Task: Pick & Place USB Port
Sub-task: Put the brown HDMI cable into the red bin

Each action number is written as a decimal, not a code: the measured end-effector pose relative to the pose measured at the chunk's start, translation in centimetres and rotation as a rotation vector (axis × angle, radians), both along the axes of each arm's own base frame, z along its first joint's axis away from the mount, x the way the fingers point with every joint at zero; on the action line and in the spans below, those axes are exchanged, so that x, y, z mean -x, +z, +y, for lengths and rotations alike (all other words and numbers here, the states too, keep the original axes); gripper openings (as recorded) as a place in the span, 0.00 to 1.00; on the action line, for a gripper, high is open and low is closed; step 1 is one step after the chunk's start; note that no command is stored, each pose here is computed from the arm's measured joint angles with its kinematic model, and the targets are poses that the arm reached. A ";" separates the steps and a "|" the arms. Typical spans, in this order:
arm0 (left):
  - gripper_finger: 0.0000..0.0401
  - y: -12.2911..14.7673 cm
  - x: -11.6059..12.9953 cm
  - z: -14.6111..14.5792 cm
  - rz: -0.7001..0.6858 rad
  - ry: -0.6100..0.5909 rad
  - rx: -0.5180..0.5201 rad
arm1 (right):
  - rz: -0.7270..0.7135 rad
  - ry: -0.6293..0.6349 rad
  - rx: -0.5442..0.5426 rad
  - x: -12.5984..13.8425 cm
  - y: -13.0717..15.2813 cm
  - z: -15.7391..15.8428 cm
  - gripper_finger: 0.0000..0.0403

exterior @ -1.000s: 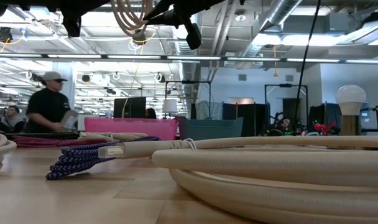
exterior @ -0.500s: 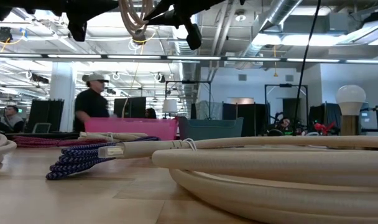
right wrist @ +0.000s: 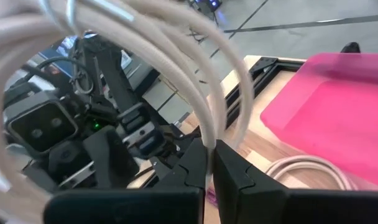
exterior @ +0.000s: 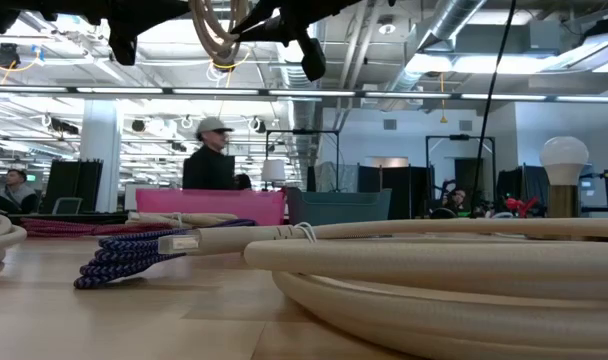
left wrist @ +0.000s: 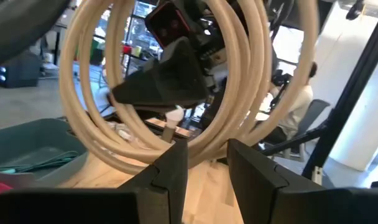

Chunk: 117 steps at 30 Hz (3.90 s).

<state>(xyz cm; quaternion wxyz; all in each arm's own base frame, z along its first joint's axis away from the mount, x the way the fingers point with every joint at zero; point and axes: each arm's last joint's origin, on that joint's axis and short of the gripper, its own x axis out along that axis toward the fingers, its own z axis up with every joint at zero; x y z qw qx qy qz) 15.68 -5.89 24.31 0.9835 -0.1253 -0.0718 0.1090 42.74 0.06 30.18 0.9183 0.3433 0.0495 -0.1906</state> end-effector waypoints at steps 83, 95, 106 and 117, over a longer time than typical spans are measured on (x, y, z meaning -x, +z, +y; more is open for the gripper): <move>0.13 0.7 -1.1 -0.7 -0.019 -0.012 -0.184 | 0.011 0.160 -0.119 -0.1 -0.4 -1.9 0.00; 0.04 1.4 -0.5 -0.2 -0.052 0.061 -0.129 | -0.006 0.229 0.030 0.4 1.0 -1.6 0.18; 0.04 2.4 1.8 1.3 -0.032 0.194 -0.135 | -0.015 0.193 0.283 3.3 5.4 -1.4 0.18; 0.04 3.4 3.3 2.2 -0.066 0.276 -0.122 | 0.125 0.143 0.328 6.7 7.2 -1.4 0.18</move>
